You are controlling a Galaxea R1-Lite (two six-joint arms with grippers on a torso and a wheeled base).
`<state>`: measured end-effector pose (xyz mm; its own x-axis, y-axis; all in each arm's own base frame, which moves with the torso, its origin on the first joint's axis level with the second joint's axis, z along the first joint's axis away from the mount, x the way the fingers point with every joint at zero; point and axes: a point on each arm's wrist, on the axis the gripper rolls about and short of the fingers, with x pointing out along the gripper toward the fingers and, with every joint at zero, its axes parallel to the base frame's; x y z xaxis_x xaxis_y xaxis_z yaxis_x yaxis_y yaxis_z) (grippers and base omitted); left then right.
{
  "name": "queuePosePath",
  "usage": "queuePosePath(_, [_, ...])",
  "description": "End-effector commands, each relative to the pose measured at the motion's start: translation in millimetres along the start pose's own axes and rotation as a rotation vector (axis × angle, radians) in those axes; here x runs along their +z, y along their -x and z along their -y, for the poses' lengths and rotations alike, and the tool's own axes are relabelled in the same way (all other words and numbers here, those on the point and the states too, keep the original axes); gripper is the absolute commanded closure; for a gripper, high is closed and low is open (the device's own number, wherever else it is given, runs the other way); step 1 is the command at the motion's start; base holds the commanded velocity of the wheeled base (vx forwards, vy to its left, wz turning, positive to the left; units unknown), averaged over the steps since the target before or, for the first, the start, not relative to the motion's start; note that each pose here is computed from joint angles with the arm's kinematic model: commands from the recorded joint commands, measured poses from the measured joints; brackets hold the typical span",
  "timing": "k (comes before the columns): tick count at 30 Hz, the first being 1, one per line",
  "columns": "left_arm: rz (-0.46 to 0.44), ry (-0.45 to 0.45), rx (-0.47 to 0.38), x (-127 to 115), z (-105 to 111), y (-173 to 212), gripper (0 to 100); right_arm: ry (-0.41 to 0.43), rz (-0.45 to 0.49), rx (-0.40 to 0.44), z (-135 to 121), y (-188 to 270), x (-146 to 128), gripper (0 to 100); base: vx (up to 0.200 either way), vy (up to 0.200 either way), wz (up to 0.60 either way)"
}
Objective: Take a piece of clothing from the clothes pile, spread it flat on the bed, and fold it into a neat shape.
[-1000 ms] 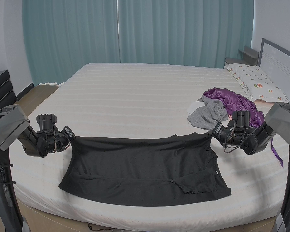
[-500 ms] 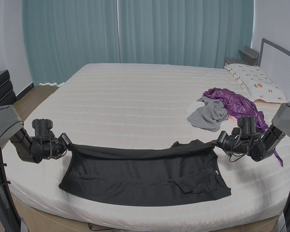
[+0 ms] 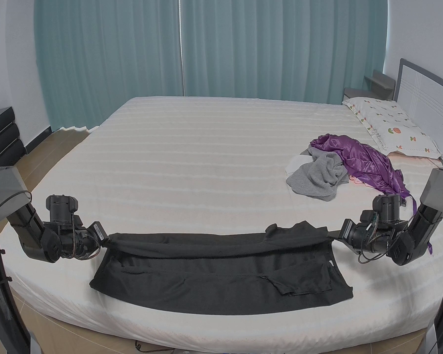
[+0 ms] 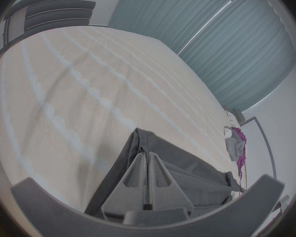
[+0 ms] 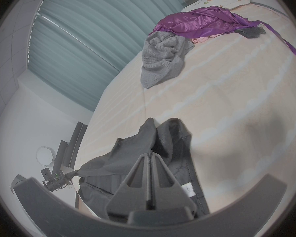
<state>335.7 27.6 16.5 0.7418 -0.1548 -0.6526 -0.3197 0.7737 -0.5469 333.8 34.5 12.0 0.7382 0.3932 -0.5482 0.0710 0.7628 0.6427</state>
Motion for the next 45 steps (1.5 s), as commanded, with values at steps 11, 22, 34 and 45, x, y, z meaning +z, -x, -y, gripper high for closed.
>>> queuePosePath(11, [-0.053, -0.038, 0.031, -28.7, -15.5, 10.7, 100, 0.014, -0.069, -0.052, 17.1, 4.7, -21.7, 100, 0.0, 0.0, 0.0])
queuePosePath(22, [-0.027, -0.053, 0.009, -34.1, -16.6, 16.1, 0, 0.021, -0.057, -0.026, 11.0, 5.0, -19.9, 0, 0.0, 0.0, 0.0])
queuePosePath(34, [0.069, 0.046, -0.079, 7.3, 5.5, -12.3, 0, -0.136, -0.001, 0.004, 18.2, -29.9, 1.2, 0, 0.0, 0.0, 0.0])
queuePosePath(45, [0.019, 0.036, -0.055, 2.1, 3.2, -53.8, 0, -0.188, 0.032, 0.016, 27.0, -45.0, 1.9, 0, 0.0, 0.0, 0.0])
